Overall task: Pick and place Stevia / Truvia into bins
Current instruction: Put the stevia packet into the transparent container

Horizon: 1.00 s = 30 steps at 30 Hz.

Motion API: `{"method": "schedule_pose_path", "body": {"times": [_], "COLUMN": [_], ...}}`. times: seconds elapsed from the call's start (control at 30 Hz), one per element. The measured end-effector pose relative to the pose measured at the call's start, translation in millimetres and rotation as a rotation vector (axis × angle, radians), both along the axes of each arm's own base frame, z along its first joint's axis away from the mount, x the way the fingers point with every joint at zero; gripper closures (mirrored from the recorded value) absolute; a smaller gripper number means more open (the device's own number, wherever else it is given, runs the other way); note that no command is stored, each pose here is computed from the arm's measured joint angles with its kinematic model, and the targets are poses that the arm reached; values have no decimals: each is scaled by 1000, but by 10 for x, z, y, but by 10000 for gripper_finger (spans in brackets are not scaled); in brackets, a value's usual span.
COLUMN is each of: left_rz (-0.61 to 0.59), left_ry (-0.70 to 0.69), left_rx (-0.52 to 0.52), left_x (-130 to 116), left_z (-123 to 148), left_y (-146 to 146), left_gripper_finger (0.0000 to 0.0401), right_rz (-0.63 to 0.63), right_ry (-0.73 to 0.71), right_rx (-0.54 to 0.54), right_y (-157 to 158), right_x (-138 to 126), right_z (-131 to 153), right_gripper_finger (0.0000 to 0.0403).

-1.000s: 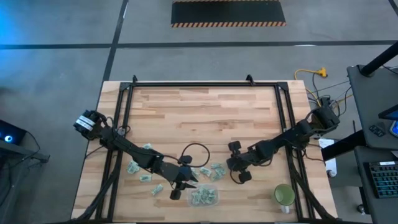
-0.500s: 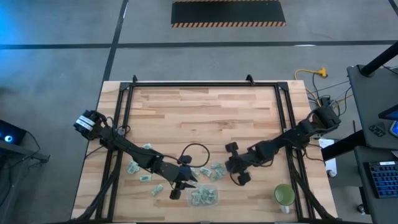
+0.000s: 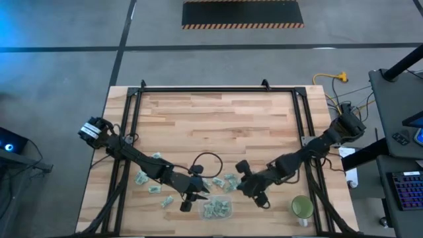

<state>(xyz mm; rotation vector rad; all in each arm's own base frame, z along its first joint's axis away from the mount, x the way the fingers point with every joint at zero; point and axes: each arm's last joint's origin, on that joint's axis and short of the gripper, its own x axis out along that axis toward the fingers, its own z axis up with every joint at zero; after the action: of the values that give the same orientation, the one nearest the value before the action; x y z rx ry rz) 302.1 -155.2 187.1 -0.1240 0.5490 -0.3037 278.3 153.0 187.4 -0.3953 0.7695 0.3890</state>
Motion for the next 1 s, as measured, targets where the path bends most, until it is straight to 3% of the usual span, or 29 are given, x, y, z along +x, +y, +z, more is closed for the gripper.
{"method": "schedule_pose_path", "body": {"times": [0.27, 0.43, 0.67, 1.0], "left_rz": [40, 187, 441, 449], "left_ry": [-3, 37, 88, 84], "left_rx": [24, 79, 129, 131], "left_x": [1, -31, -150, -180], "left_z": [-6, -35, 19, 49], "left_y": [13, 76, 206, 204], "left_gripper_finger": [296, 296, 296, 296], "right_rz": [182, 289, 310, 214], "right_ry": [-230, -280, -249, -180], "right_rx": [101, 165, 158, 188], "right_y": [239, 341, 402, 324], "right_x": [89, 187, 291, 505], "right_z": [179, 68, -61, -258], "right_gripper_finger": [394, 394, 395, 394]}}
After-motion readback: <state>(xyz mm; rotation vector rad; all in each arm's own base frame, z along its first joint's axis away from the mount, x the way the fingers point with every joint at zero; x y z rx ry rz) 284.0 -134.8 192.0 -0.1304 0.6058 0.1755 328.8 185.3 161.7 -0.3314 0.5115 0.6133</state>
